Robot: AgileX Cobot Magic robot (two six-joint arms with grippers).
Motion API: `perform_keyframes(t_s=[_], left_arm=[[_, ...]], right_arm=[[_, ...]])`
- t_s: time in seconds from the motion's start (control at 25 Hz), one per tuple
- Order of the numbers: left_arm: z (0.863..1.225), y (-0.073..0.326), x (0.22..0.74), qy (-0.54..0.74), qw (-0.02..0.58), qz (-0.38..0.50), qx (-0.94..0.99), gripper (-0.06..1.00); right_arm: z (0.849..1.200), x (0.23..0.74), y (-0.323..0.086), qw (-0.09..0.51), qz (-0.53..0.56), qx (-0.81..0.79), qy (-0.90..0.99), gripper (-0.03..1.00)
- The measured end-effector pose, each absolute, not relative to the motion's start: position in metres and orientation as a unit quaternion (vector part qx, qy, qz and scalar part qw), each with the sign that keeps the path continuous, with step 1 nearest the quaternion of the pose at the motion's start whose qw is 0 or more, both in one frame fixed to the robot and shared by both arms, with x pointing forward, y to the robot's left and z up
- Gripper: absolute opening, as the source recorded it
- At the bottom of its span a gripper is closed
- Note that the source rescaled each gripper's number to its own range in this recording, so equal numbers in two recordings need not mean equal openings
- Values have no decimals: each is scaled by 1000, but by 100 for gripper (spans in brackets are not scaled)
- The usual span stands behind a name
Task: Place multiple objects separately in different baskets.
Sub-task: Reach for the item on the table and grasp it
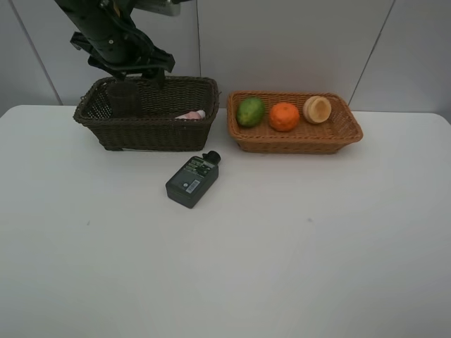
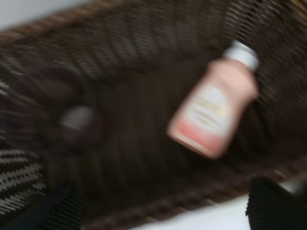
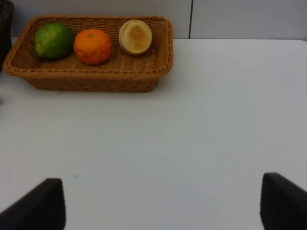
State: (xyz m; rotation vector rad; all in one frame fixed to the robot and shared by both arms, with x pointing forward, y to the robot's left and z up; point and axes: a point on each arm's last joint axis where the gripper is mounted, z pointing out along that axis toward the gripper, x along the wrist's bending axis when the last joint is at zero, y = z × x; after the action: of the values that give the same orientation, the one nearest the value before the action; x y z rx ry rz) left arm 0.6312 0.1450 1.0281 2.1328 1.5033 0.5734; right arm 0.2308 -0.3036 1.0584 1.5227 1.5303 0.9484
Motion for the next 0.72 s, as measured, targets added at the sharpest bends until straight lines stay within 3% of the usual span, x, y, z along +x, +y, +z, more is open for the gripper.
perform_keyframes(t_s=[0.44, 0.72], left_arm=[[1023, 83, 592, 478, 222, 141, 838, 60], [1015, 67, 587, 461, 226, 134, 848, 60]], right_arm=[[1058, 231, -304, 382, 372, 597, 600, 82], [1058, 231, -304, 382, 372, 597, 600, 82]])
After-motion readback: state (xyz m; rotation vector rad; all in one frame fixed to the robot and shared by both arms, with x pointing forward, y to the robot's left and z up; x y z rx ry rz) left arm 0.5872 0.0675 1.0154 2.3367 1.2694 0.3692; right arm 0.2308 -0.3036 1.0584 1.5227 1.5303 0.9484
